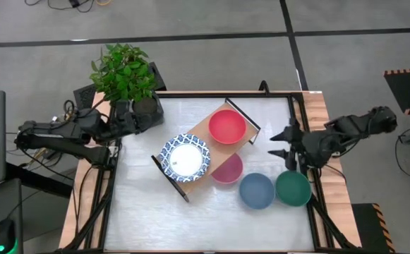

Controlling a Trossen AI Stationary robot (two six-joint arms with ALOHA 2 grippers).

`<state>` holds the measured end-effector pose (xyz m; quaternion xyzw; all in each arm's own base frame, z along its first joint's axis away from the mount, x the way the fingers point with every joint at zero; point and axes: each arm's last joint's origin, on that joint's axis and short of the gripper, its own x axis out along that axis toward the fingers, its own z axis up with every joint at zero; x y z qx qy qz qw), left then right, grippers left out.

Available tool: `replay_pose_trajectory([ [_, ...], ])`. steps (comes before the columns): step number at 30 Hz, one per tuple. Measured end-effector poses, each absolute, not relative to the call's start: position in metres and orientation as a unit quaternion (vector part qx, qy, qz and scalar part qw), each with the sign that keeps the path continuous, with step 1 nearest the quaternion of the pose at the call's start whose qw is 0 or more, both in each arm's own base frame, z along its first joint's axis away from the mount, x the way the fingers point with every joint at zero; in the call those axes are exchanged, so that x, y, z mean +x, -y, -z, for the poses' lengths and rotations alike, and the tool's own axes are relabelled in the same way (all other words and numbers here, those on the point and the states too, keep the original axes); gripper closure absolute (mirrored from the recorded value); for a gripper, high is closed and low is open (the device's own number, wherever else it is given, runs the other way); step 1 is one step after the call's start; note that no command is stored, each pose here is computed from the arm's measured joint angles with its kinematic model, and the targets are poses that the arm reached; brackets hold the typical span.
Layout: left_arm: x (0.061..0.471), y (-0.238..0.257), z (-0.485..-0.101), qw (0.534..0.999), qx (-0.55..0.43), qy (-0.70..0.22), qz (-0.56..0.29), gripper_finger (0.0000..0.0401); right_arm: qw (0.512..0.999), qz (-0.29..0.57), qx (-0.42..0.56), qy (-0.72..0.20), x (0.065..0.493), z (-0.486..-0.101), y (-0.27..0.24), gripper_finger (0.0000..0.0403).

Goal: Place and stack bowls onto a shelf
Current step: Stack the green bowl on top of the red bowl on the shelf

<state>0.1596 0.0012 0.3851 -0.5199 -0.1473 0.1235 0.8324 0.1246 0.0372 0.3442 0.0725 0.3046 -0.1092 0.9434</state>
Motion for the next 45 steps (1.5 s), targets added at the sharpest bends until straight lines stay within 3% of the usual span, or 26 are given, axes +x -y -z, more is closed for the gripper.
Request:
replay_pose_trajectory([
  [7,0.152,-0.005,-0.389,0.835,-0.508,0.164,-0.134,0.02,0.852,0.215,0.157,-0.451,0.114,-0.312,-0.031,0.0138],
  [12,0.147,-0.006,-0.391,0.851,-0.479,0.168,-0.139,0.02,0.758,0.219,0.189,-0.585,0.116,-0.296,-0.038,0.0138],
  [15,0.147,-0.006,-0.391,0.859,-0.462,0.166,-0.145,0.02,0.727,0.224,0.194,-0.619,0.119,-0.29,-0.045,0.0138],
  [27,0.147,-0.007,-0.39,0.869,-0.443,0.163,-0.15,0.02,0.719,0.154,0.115,-0.667,0.127,-0.254,-0.065,0.0138],
  [35,0.147,-0.007,-0.388,0.871,-0.441,0.151,-0.157,0.02,0.696,0.094,0.113,-0.703,0.126,-0.225,-0.068,0.0138],
  [45,0.147,-0.007,-0.385,0.871,-0.438,0.143,-0.17,0.02,0.676,0.114,0.12,-0.718,0.136,-0.218,-0.069,0.0139],
])
